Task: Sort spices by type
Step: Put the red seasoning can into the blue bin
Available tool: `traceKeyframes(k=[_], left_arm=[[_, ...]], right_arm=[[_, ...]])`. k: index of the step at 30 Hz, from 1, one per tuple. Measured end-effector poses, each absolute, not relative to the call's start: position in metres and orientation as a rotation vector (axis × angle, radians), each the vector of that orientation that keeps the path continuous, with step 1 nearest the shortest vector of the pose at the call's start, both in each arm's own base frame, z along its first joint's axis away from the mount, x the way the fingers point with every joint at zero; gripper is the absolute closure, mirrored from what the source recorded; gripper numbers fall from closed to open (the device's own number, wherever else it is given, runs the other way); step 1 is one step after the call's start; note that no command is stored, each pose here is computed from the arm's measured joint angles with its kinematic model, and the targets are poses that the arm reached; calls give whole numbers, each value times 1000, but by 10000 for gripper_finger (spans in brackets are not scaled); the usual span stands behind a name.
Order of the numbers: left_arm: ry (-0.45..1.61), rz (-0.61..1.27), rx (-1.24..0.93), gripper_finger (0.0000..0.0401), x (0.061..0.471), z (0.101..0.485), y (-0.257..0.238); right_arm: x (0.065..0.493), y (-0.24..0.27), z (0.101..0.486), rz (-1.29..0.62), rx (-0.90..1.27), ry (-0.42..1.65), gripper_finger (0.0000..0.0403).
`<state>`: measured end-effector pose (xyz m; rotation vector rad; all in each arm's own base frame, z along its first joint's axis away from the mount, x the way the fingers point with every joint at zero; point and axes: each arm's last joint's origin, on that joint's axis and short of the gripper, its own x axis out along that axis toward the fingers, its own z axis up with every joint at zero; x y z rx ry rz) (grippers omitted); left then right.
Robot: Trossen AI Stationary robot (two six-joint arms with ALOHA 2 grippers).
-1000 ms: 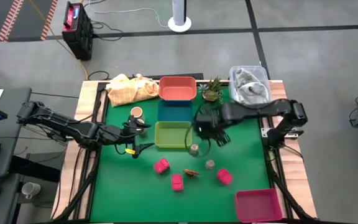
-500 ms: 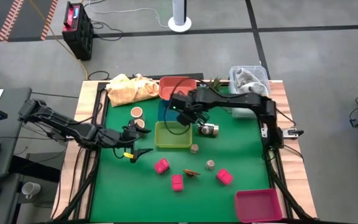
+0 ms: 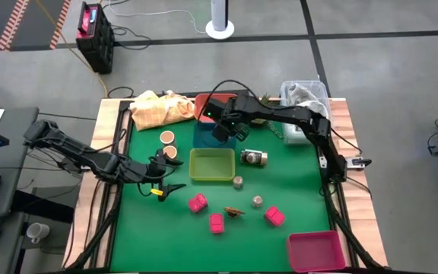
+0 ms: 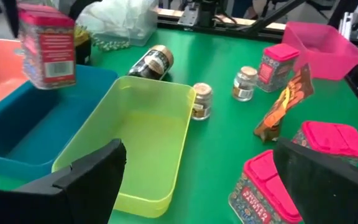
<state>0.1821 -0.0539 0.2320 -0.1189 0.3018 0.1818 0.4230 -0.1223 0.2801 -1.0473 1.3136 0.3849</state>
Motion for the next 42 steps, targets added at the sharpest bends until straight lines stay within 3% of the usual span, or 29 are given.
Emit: traceKeyframes(k=[16,21,32,42], left_arm=[[306,132,-149,12,179,232,-64],[307,135,-148,12,179,232,-64],[314,137,-145,12,178,231,-64],[325,144,-147,12,178,230,-63]], right_arm=[[443,-116,226,739,-1344,1395,167],[445,-117,225,724,-1374,1394,159],[445,-116,225,711,-1324,1378,76],[448,-105,253,528,-1227,1389,68]])
